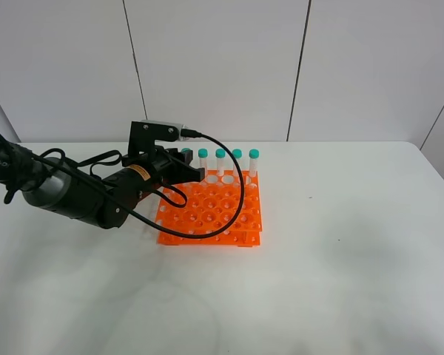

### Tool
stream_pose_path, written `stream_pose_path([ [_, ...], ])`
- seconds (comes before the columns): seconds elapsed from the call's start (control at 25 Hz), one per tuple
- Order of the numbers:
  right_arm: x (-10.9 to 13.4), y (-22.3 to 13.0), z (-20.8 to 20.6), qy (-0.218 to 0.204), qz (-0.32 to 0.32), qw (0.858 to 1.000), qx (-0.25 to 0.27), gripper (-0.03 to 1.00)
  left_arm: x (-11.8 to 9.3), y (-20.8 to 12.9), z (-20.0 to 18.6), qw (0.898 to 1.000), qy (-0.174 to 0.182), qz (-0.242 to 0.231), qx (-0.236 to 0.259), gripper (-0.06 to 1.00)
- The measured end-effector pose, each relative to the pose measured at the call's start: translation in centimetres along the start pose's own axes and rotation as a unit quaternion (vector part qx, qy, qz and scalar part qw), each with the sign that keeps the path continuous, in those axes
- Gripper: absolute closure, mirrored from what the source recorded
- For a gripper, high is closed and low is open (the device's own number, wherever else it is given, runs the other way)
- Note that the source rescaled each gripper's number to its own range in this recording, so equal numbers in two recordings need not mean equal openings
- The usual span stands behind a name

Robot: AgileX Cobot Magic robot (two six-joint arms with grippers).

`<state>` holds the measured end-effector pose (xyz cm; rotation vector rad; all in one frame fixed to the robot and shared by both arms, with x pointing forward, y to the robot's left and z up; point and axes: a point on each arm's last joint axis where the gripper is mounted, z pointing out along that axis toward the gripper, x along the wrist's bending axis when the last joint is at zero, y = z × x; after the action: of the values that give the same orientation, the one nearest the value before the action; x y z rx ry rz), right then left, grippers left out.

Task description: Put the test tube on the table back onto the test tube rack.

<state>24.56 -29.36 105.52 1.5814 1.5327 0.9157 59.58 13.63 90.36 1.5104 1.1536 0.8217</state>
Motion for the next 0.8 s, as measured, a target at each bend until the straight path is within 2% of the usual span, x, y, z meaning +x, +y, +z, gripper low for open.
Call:
stream_pose_path([
  [0.08,0.0,0.0,0.0,0.0,0.0,1.0,0.0,0.09,0.0,0.0,0.0,1.0,0.0,0.0,0.0,0.39],
  [0.2,0.0,0.0,0.0,0.0,0.0,1.0,0.0,0.09,0.0,0.0,0.0,1.0,0.0,0.0,0.0,0.34],
  [0.6,0.0,0.0,0.0,0.0,0.0,1.0,0.0,0.09,0.0,0.1,-0.1,1.0,0.0,-0.001,0.003,0.32],
  [0.68,0.0,0.0,0.0,0.0,0.0,1.0,0.0,0.09,-0.1,0.7,-0.3,1.0,-0.002,-0.002,0.004,0.32],
  [0.8,0.0,0.0,0.0,0.0,0.0,1.0,0.0,0.09,-0.2,2.9,-1.0,1.0,-0.006,-0.005,-0.023,0.32],
])
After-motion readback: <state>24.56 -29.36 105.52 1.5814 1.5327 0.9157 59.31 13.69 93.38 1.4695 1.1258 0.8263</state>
